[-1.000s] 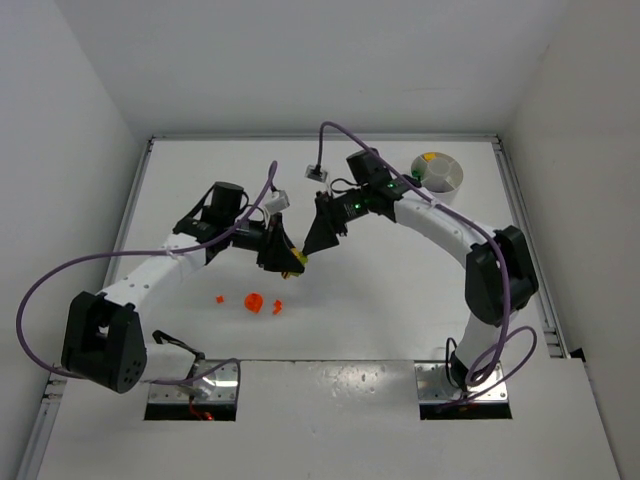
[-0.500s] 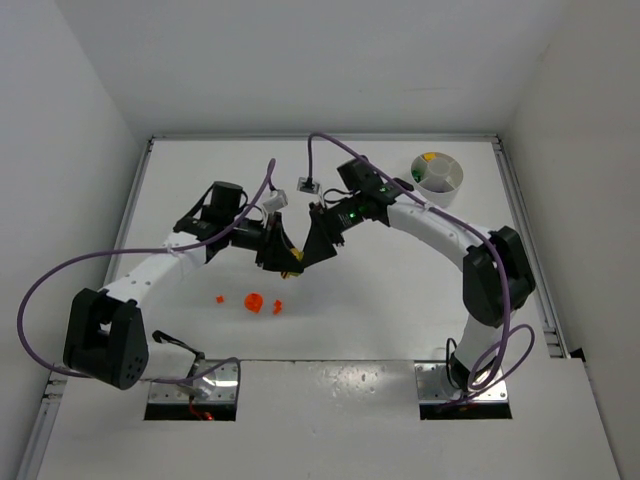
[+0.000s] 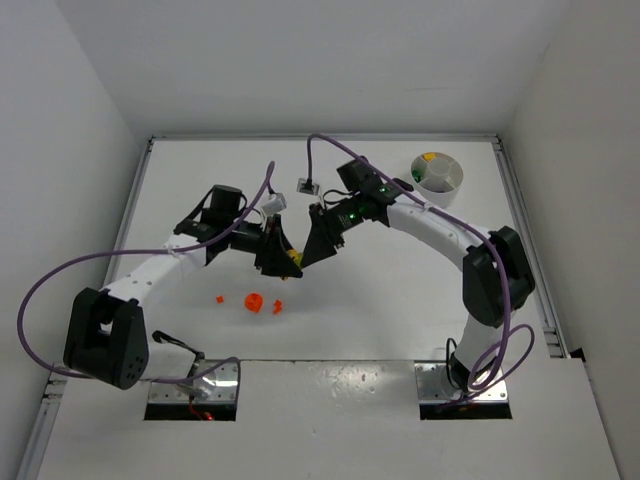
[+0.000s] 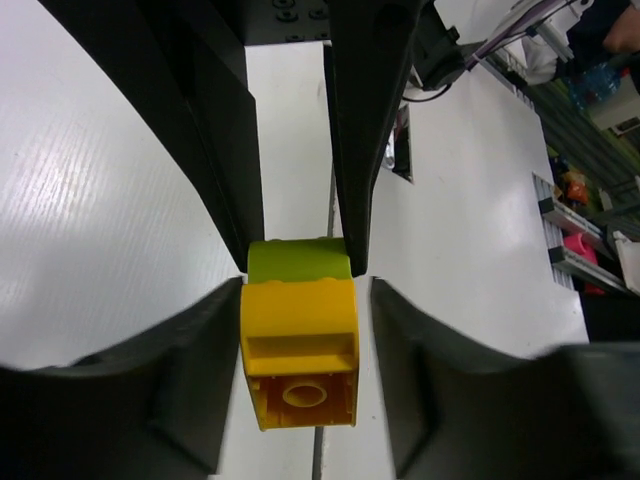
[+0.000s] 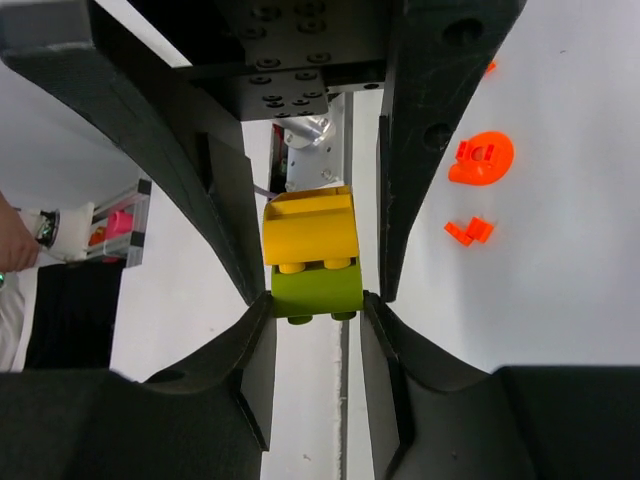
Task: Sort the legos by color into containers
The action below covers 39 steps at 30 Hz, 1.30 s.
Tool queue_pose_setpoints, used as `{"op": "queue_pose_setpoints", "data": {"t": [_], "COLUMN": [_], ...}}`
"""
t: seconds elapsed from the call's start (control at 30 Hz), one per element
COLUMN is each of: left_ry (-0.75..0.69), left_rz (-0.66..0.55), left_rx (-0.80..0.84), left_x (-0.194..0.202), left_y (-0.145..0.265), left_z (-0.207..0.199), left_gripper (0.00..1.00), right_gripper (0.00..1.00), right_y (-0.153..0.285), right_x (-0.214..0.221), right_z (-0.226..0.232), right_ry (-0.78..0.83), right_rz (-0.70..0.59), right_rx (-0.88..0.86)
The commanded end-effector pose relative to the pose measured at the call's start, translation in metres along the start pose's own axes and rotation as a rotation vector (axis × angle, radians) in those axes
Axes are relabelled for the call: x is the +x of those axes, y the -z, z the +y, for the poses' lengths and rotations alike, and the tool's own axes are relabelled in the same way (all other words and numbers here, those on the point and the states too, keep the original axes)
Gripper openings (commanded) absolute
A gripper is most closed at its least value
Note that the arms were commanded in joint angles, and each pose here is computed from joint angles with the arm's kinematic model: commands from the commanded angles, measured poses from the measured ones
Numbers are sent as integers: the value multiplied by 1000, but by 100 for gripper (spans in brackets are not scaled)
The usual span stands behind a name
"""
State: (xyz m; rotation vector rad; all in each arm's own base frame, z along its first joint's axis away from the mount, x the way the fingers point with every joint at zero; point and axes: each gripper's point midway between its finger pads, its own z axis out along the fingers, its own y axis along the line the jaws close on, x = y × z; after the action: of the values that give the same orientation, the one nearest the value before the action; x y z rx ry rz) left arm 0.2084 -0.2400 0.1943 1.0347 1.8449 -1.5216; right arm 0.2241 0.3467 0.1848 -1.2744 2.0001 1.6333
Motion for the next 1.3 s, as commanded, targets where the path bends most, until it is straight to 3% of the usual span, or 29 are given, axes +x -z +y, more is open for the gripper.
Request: {"op": "queue_pose_setpoints", "data": {"t": [0.0, 0.07, 0.23, 0.47, 0.77, 1.17, 1.27], "left_ry": [-56, -60, -48, -74, -51, -61, -53], "left_rz": [-7, 7, -2, -7, -17, -9, -1], "left_rx": [-6, -31, -72, -86, -40, -37, -28], "left_x": [2, 6, 6, -3, -5, -1, 1], "left_y": [4, 6, 15, 32, 35, 34, 32], "left_z": [-4, -2, 4, 10, 4, 6, 6], "left_gripper": [61, 72, 82, 82, 74, 79, 74], "right_gripper": [9, 8, 5, 5, 5, 5, 5], "right_y": [3, 3, 9, 11, 11, 7, 7], "right_x": [-20, -19, -14, -2, 1, -1, -1], "right_z": [17, 18, 17, 12, 8, 9, 11], "right_ry": [121, 122, 141, 142, 134, 128, 128], "right_rz": [-42, -42, -41, -9, 3, 7, 5], "right_rx": [-39, -39, -11, 25, 47, 31, 22]}}
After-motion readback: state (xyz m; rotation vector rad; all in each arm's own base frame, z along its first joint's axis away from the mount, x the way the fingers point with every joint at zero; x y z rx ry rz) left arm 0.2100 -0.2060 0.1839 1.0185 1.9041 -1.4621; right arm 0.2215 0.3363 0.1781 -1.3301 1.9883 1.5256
